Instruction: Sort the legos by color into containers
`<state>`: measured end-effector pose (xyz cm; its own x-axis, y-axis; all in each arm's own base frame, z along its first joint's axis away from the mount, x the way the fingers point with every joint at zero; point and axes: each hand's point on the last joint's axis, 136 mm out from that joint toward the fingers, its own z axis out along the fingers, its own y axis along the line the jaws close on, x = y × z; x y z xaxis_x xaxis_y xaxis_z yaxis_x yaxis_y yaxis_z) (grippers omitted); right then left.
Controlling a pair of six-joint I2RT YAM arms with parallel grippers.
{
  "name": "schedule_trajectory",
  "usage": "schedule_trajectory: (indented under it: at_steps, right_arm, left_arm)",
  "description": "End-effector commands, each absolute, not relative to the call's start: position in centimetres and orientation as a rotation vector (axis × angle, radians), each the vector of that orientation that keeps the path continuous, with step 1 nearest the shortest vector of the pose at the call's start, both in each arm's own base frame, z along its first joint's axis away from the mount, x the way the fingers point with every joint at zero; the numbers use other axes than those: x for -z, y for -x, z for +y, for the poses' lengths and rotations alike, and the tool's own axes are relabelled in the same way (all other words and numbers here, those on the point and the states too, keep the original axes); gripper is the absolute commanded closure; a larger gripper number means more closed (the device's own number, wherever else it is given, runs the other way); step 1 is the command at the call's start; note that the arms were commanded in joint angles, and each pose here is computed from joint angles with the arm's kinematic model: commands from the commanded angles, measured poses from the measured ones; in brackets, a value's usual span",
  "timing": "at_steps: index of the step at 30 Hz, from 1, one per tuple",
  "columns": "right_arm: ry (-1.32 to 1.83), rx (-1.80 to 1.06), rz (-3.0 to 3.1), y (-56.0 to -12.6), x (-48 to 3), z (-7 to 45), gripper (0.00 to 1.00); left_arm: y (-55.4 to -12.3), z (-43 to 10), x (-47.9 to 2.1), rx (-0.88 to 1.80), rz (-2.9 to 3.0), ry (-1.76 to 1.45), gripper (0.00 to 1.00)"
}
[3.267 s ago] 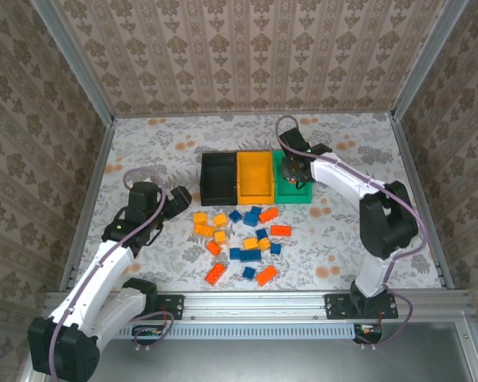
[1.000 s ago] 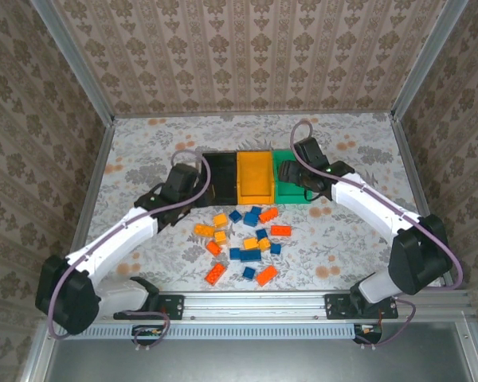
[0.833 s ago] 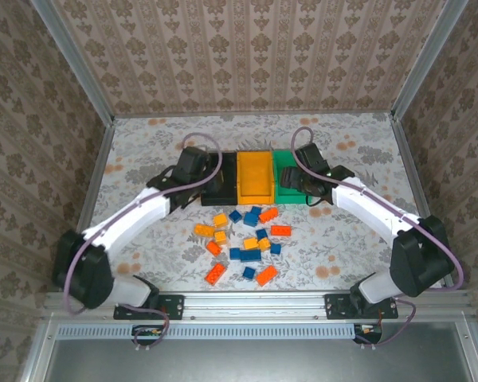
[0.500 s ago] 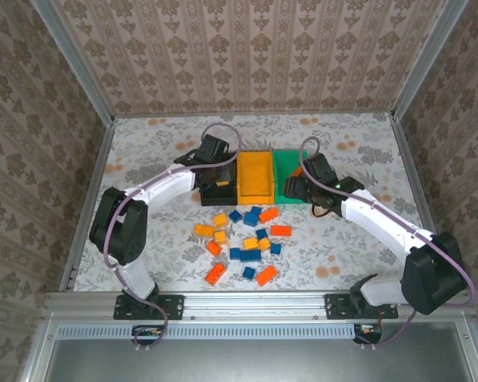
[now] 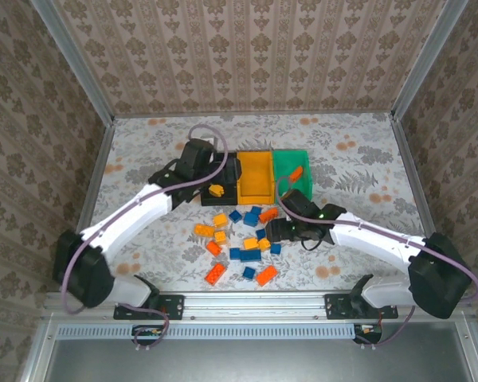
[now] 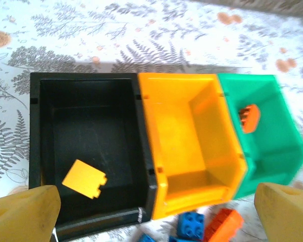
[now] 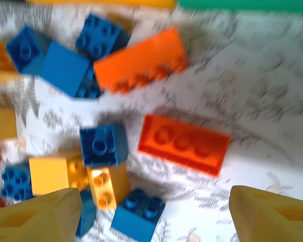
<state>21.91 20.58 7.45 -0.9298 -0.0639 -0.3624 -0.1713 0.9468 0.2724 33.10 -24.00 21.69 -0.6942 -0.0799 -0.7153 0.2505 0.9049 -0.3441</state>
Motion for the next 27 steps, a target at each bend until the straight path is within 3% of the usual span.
schedule_trajectory:
  at_steps: [1, 7, 17, 27]
  right_arm:
    - [0.21, -0.417, 2.797, -20.3, -6.2, 21.2, 0.22]
    - [0.291, -0.36, 2.838, -19.3, -4.0, 22.5, 0.22]
    - [0.275, -0.235, 2.854, -20.2, -1.7, 22.2, 0.33]
    - [0.233, -0.177, 2.83, -20.4, -1.6, 20.7, 0.59]
  left_arm:
    - [-30.6, -23.0, -20.0, 0.544, 2.316, -0.098, 0.0]
    - [-27.9, -20.8, -19.3, 0.53, 2.317, -0.062, 0.0]
    - [-27.0, -19.3, -18.1, 0.489, 2.329, -0.026, 0.0]
    - [-26.9, -19.0, -17.5, 0.469, 2.344, -0.013, 0.0]
